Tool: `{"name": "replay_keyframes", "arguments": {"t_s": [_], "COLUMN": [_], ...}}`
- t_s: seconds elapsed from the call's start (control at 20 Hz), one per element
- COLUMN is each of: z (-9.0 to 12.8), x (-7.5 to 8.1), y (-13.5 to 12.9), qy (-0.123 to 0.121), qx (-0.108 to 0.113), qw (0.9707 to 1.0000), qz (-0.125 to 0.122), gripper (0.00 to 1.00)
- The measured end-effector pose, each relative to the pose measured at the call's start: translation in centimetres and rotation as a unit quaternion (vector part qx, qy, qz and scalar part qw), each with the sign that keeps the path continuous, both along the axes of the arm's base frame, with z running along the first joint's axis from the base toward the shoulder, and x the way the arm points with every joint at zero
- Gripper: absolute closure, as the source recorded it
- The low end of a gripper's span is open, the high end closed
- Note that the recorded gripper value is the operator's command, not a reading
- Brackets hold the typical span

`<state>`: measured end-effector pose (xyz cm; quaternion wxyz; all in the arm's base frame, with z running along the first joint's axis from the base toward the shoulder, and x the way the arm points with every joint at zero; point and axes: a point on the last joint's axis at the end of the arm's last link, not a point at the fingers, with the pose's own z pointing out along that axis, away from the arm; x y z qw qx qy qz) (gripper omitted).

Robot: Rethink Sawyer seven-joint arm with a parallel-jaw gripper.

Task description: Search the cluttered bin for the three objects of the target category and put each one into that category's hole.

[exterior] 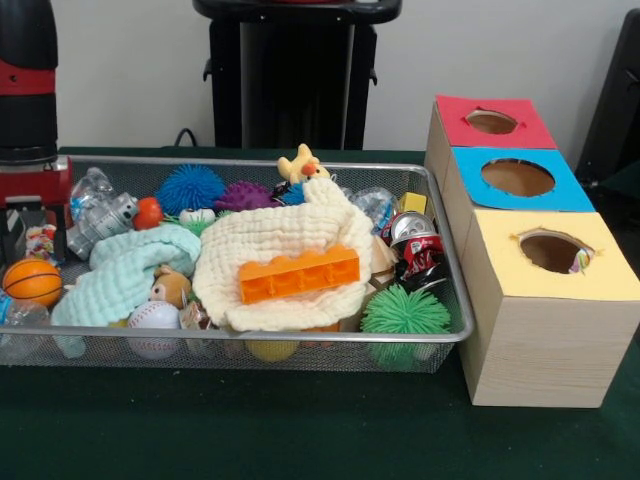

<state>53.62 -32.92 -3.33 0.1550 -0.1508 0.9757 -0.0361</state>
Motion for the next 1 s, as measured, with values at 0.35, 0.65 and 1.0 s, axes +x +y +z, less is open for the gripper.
{"name": "replay_keyframes", "arguments": {"t_s": [0.35, 0.65, 1.0], "z": [0.0, 0.0, 0.1], "x": [0.3, 0.7, 0.8], "y": [0.0, -0.1, -1.2], "qy": [-0.001, -0.001, 0.002], "qx": [0.002, -0.001, -0.011], "qw": [1.0, 1.0, 0.9998], "qz": [-0.004, -0.006, -0.015], "gripper": [0.0, 0.0, 1.0]}}
